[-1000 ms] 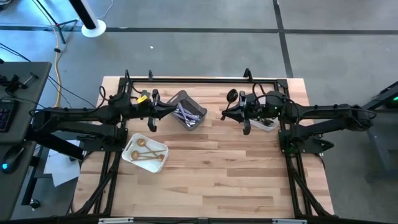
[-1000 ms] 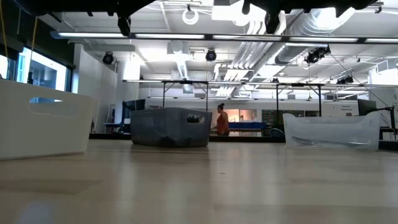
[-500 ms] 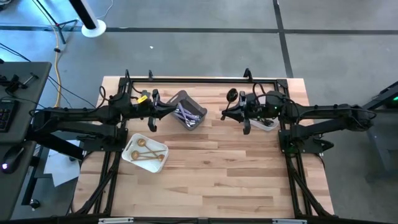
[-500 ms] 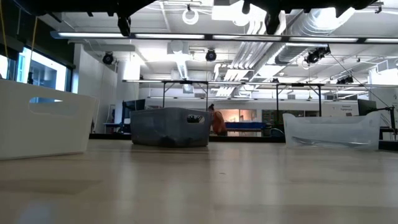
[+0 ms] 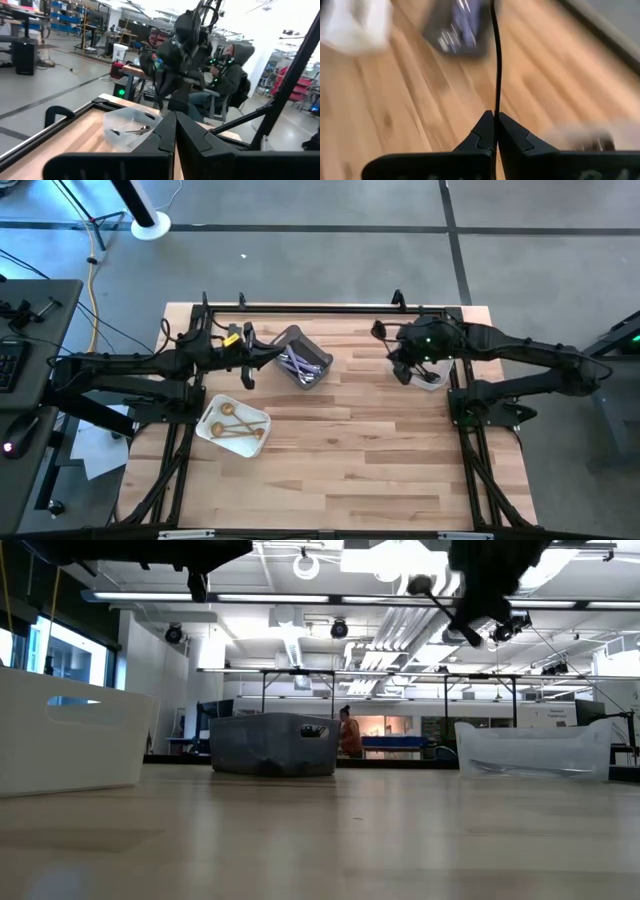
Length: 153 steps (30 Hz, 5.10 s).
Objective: Sort silverware by color (type)
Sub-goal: Put the black spoon into the transparent bin, then return to Home Position
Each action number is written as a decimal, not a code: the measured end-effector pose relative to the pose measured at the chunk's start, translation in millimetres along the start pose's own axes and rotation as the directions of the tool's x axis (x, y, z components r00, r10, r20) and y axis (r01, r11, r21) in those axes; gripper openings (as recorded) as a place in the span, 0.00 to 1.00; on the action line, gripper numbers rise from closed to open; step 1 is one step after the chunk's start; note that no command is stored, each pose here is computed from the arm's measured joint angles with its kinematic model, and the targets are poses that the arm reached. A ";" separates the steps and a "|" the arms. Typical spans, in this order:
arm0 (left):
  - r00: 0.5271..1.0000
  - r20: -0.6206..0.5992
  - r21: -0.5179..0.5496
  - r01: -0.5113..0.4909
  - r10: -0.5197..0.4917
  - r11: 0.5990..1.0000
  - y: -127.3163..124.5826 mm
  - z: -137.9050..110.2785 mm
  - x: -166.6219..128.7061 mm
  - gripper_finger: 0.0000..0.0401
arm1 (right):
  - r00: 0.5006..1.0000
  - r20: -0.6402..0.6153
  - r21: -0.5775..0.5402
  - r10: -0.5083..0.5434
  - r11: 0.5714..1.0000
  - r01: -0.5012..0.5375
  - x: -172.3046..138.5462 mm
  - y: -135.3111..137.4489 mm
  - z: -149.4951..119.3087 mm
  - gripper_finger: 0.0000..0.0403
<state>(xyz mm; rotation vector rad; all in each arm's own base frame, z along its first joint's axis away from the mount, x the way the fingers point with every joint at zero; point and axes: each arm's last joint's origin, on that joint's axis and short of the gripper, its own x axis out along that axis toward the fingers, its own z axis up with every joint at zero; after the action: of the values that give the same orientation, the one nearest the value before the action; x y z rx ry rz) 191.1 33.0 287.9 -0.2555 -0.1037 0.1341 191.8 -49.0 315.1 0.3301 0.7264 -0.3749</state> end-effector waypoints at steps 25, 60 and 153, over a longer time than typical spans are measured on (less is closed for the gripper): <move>1.000 -0.001 0.007 -0.019 0.020 1.000 0.7 -0.5 0.0 0.00 | 0.728 -0.665 0.062 -0.169 0.958 0.279 40.0 -84.8 -58.7 0.00; 1.000 0.008 0.005 -0.025 0.025 1.000 0.8 0.4 0.0 0.00 | 0.517 -0.842 0.018 -0.156 0.949 0.316 120.7 -127.4 -78.5 0.00; 0.996 -0.001 0.098 0.089 -0.090 0.991 -6.3 15.4 2.9 0.00 | 0.755 0.531 -0.223 0.386 0.923 -0.314 24.3 45.9 40.0 0.03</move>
<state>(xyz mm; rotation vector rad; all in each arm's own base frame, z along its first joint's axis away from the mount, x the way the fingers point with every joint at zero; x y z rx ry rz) 192.9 31.1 304.6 -0.1525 -0.1111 0.0503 251.8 -30.4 333.6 0.2145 0.0843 -0.0528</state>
